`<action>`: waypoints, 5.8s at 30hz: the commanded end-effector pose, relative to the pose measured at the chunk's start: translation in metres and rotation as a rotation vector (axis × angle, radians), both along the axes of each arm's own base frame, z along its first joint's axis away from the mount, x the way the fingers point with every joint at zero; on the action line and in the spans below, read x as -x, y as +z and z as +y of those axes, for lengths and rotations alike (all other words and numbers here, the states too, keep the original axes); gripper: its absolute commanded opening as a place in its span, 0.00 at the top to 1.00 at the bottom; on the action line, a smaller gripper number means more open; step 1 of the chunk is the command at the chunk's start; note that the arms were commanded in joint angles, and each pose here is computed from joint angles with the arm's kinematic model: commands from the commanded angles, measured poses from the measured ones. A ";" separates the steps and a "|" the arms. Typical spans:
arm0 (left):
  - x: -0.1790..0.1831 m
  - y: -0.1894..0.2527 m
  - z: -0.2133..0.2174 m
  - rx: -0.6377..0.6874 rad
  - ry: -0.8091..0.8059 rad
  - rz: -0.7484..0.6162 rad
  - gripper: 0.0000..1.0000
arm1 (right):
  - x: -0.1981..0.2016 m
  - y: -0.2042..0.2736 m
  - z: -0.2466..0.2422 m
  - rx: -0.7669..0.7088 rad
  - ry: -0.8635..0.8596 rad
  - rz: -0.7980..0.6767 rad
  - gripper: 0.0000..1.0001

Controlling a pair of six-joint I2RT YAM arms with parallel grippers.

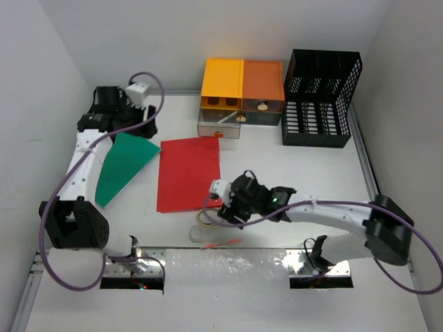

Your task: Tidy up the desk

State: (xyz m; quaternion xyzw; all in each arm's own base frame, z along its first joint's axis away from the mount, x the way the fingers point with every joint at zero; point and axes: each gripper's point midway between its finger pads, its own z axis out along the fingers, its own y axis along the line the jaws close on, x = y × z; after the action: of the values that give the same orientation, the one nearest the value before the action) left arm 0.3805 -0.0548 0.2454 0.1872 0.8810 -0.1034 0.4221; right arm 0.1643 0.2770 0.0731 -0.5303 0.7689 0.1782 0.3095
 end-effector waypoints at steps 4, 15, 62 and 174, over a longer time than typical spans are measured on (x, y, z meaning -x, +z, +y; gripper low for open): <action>0.026 -0.042 0.043 -0.042 0.079 0.019 0.33 | 0.034 -0.044 0.017 0.126 0.141 -0.026 0.60; 0.036 -0.047 0.062 -0.096 0.193 -0.064 0.32 | 0.066 -0.073 0.021 0.130 0.239 0.069 0.53; 0.040 -0.051 0.056 -0.078 0.162 -0.070 0.32 | 0.046 -0.102 0.044 0.237 0.209 0.036 0.56; 0.042 -0.052 0.047 -0.055 0.108 -0.080 0.32 | -0.390 0.117 0.029 -0.180 -0.623 -0.540 1.00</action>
State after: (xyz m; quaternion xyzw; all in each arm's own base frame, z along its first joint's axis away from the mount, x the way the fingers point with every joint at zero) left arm 0.3320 -0.0053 0.1800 0.1469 0.8891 -0.0466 0.4310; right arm 0.5552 0.3123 0.1375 -0.2867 0.7931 -0.0045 0.5373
